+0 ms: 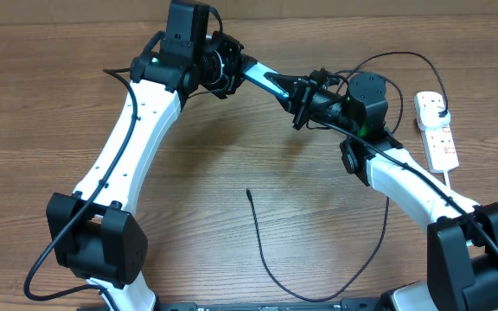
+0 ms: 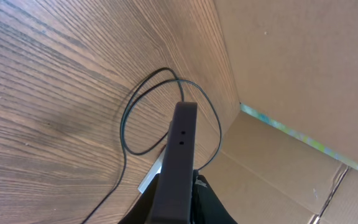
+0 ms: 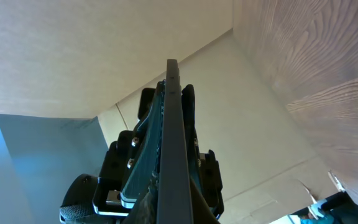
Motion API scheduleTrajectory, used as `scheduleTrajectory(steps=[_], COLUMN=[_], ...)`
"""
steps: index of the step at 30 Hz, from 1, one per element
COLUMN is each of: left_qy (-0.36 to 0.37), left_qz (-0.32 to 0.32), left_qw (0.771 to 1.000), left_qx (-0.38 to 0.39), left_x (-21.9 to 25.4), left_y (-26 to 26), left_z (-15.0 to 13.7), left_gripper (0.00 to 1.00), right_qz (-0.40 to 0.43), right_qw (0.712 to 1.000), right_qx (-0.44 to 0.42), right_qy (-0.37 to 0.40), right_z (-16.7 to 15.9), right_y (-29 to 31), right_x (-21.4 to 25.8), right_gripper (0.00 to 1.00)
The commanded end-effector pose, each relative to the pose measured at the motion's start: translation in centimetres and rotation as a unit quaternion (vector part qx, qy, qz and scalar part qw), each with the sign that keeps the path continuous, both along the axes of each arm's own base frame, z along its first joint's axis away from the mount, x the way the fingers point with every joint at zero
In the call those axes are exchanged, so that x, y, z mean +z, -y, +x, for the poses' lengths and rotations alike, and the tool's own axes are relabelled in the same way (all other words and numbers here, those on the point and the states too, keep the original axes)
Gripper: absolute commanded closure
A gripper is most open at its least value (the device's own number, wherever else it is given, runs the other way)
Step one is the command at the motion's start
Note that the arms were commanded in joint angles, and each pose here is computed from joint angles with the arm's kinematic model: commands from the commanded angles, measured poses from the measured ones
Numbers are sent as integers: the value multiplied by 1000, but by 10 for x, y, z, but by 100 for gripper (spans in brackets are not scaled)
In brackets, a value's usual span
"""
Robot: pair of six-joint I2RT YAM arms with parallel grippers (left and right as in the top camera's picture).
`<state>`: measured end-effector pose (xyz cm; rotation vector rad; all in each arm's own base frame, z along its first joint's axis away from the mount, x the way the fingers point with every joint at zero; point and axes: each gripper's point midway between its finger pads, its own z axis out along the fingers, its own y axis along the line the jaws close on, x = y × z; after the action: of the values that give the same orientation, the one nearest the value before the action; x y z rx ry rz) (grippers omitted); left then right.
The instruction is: Plug charger to phone and switch on socket
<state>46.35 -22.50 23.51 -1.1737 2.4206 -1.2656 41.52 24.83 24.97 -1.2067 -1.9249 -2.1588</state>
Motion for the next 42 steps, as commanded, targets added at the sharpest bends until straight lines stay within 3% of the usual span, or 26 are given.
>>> scheduleTrajectory(steps=[1, 10, 11, 15, 19, 23, 26, 36, 42], left_qy=[-6, -6, -6, -6, -4, 2, 4, 5, 50], left_qz=[9, 9, 9, 9, 11, 16, 21, 31, 31], left_qw=[1000, 1000, 1000, 1000, 1000, 1000, 1000, 999, 998], left_qx=[16, 16, 16, 16, 14, 14, 19, 38, -6], left_x=[3, 2, 2, 2, 3, 2, 2, -2, 5], left_y=[-4, -4, -4, -4, -4, -8, -18, -71, -103], left_z=[-2, -2, -2, -2, -2, 0, 4, 16, 20], left_gripper=[94, 96, 96, 96, 96, 96, 96, 96, 96], right_qz=[20, 20, 20, 20, 10, 10, -2, -53, -117], right_qw=[999, 999, 999, 998, 998, 998, 997, 987, 981], right_qx=[32, 33, 33, 42, 42, 42, 42, 38, 42], right_qy=[31, 31, 31, 31, 47, 47, 69, 144, 147], right_z=[-11, -11, -11, -14, -14, -14, -13, -10, -5], right_y=[-9, -9, -9, -10, -10, -10, -9, -3, 13], right_x=[28, 28, 28, 28, 28, 28, 28, 25, -5], right_gripper=[96, 96, 92, 59, 45, 15, 2, 0, 0])
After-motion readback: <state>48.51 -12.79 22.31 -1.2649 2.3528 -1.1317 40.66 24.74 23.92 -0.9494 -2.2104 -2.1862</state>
